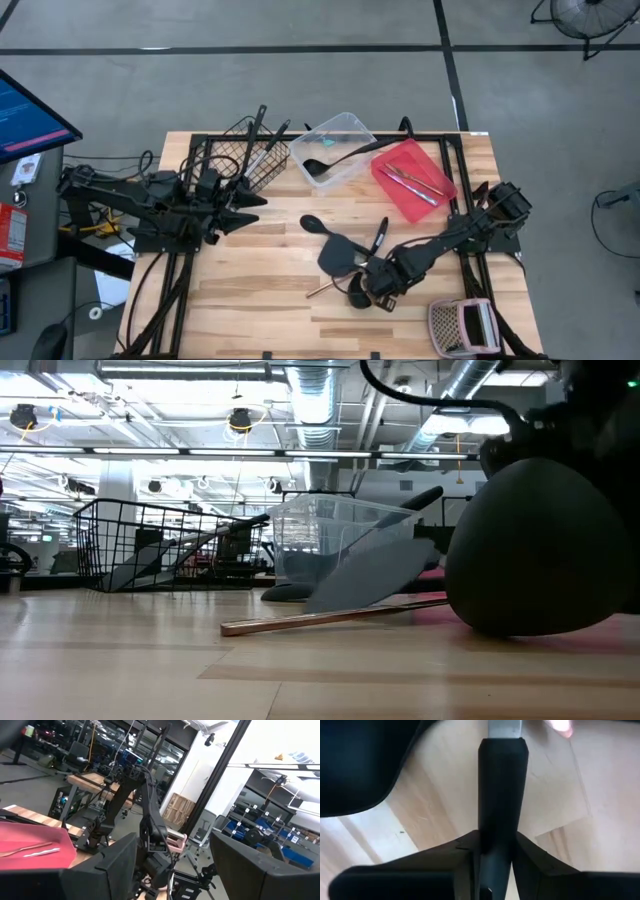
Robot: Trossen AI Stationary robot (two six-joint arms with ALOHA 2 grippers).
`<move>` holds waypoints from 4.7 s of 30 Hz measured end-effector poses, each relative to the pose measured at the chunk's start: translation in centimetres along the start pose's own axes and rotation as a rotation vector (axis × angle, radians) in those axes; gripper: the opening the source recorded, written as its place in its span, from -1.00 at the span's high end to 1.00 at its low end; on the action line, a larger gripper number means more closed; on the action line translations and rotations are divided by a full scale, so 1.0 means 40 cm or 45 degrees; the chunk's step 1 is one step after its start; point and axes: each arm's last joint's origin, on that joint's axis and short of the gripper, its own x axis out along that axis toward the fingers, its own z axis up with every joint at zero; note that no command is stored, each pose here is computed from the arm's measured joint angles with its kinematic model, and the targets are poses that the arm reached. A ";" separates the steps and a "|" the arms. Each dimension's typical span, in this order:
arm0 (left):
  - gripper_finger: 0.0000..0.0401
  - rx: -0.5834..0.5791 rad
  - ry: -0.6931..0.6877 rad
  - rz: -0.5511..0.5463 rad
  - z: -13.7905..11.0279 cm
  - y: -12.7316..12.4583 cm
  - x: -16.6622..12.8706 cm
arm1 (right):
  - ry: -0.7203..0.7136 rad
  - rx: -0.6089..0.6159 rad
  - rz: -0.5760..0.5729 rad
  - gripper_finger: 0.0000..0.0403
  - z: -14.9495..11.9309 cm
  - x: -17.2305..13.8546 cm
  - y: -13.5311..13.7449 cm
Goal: Pick & Place Kitchen Items
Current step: Put the spatula into the wire basket
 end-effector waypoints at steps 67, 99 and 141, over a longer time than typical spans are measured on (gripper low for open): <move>-0.18 0.017 0.202 0.075 -0.073 0.025 0.064 | -0.042 -0.196 -0.052 0.56 0.107 0.014 0.002; -0.46 0.150 0.583 0.234 -0.249 0.097 0.174 | -0.170 -0.128 -0.019 0.98 0.120 -0.080 -0.033; -0.45 0.032 0.591 0.211 -0.241 0.108 0.175 | -0.143 -0.079 0.052 0.59 -0.015 0.051 -0.038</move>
